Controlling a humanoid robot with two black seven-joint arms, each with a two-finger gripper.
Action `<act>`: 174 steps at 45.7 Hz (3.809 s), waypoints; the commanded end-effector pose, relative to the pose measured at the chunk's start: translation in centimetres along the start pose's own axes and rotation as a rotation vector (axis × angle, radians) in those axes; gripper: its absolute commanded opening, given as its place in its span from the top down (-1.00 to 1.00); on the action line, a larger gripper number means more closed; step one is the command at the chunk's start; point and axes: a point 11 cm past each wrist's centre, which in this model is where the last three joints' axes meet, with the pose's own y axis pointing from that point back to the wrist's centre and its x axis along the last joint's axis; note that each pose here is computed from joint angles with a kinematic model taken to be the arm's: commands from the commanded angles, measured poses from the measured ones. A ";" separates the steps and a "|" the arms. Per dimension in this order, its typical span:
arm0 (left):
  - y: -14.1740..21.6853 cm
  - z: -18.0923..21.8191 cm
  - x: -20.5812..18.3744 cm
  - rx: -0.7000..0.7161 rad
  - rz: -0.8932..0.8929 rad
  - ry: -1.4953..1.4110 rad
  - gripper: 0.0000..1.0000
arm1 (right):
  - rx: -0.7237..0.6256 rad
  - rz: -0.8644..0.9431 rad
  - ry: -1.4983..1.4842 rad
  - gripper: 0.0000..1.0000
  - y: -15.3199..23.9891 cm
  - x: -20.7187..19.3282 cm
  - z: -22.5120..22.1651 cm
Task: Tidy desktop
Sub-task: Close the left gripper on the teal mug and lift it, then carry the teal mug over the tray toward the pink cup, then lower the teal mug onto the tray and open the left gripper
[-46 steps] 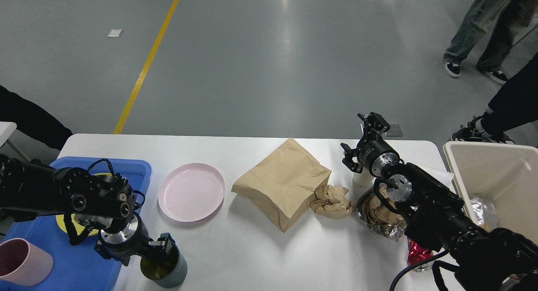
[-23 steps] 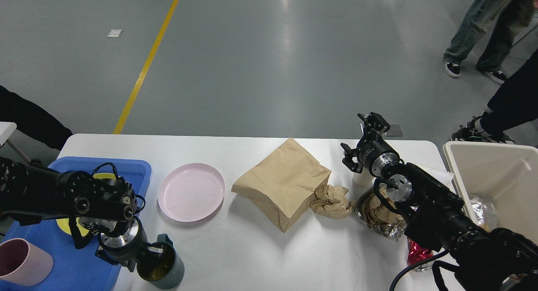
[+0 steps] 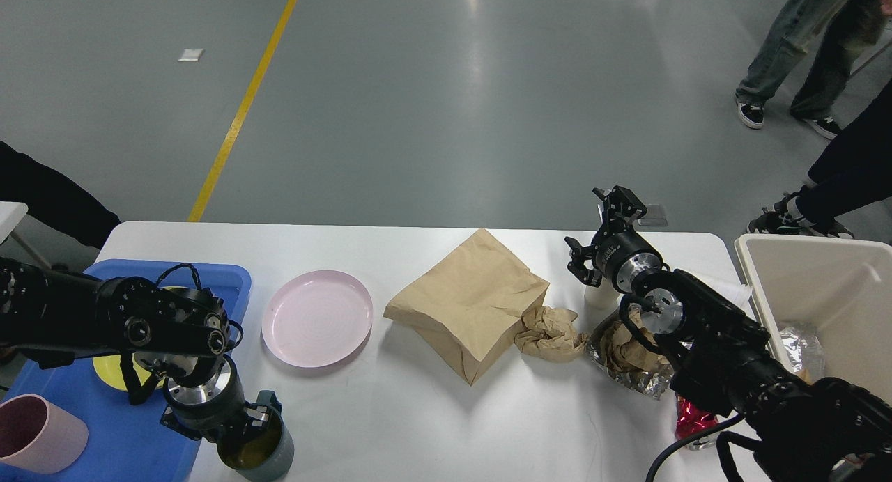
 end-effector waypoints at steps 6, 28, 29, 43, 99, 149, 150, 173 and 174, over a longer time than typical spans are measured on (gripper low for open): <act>0.2 0.0 -0.2 0.014 -0.031 -0.014 1.00 | 0.000 0.000 0.000 -1.00 0.0 0.0 0.0; 3.4 0.4 0.8 -0.016 -0.057 -0.059 1.00 | 0.000 0.000 0.000 -1.00 0.0 0.0 0.0; 3.7 0.4 0.9 -0.019 -0.059 -0.061 1.00 | 0.000 0.000 0.000 -1.00 0.0 0.0 0.0; 12.7 -2.7 2.0 -0.055 -0.078 -0.012 1.00 | 0.000 0.000 0.000 -1.00 0.0 0.0 0.0; 24.8 -15.8 -0.1 -0.046 0.141 0.251 1.00 | 0.000 0.000 0.000 -1.00 0.0 0.0 0.0; 6.9 -16.4 1.5 0.078 -0.061 0.284 1.00 | 0.000 0.000 0.000 -1.00 0.0 0.0 0.0; 6.7 -16.3 1.6 0.082 -0.062 0.282 1.00 | 0.000 0.000 0.000 -1.00 0.0 0.0 0.0; 3.1 -14.9 3.7 0.103 -0.034 0.287 1.00 | 0.000 0.000 0.000 -1.00 0.0 0.0 0.0; 2.8 -14.3 3.8 0.100 -0.034 0.277 1.00 | 0.000 0.000 0.000 -1.00 0.0 0.0 0.0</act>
